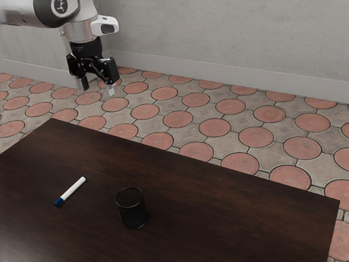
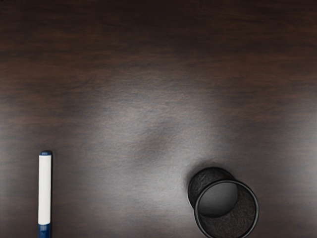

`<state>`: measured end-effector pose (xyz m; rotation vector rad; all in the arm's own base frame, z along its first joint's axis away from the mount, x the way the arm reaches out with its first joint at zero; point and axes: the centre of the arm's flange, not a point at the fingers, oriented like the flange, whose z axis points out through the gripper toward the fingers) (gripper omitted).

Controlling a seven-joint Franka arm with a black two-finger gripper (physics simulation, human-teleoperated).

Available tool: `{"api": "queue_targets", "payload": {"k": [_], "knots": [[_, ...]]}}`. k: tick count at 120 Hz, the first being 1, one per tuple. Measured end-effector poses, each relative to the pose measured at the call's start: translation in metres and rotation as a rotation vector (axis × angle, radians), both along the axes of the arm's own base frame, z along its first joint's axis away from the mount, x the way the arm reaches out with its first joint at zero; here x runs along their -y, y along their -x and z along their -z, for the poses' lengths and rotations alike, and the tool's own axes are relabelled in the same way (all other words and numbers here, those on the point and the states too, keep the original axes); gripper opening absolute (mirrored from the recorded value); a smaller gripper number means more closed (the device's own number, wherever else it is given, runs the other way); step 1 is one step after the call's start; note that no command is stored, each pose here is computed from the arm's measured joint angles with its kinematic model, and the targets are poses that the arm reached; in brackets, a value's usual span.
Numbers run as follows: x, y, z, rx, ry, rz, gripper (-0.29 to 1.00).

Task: Put the marker into the pen holder.

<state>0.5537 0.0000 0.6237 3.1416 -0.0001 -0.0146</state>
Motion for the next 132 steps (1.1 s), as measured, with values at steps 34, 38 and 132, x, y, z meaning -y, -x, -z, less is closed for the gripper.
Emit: {"api": "queue_targets", "payload": {"k": [34, 38, 132], "knots": [[-0.030, -0.032, -0.018, 0.047, -0.031, -0.002, 0.70], [-0.029, -0.032, -0.019, 0.048, -0.027, 0.003, 0.70], [-0.171, -0.049, 0.321, -0.347, 0.005, -0.199, 0.70]]}}
